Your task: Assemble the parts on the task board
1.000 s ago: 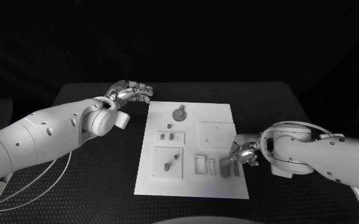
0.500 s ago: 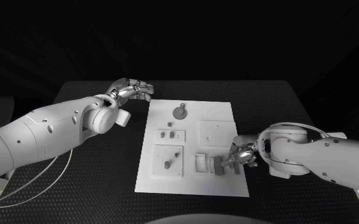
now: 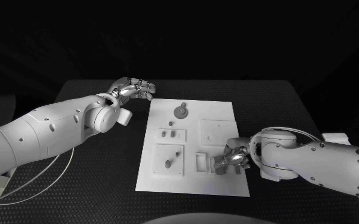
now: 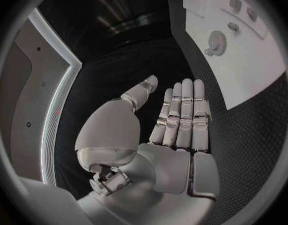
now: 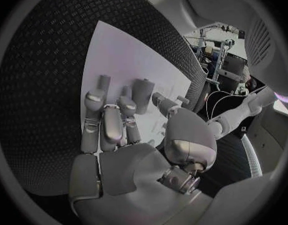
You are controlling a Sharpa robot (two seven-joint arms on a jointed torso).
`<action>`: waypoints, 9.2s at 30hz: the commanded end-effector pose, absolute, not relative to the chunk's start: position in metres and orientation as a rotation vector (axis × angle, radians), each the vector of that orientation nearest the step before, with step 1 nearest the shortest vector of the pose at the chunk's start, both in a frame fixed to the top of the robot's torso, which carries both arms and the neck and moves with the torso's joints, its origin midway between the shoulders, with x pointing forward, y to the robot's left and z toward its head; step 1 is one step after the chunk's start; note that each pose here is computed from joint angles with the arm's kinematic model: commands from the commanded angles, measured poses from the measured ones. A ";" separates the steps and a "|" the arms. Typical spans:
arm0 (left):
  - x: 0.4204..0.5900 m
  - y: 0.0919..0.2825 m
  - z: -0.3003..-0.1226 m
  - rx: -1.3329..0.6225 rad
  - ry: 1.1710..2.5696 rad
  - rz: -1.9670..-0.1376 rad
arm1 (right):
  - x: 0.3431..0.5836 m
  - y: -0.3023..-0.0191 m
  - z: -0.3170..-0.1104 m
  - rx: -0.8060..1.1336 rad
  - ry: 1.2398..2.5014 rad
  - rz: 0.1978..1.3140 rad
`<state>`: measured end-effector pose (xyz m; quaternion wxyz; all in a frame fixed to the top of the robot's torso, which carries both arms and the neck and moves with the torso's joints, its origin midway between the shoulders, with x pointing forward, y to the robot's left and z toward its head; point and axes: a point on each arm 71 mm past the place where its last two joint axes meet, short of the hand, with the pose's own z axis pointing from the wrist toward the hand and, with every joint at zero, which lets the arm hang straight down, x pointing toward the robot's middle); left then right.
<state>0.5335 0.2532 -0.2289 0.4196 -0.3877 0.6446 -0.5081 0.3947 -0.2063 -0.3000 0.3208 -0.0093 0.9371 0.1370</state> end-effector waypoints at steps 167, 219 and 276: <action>0.532 0.251 -0.228 -0.975 1.631 -1.294 | 0.428 -0.215 -0.250 0.216 2.413 0.506; 0.532 0.251 -0.229 -0.976 1.641 -1.298 | 0.398 -0.242 -0.310 -0.134 2.486 0.143; 0.531 0.252 -0.229 -0.980 1.648 -1.296 | 0.392 -0.221 -0.310 0.251 2.424 0.395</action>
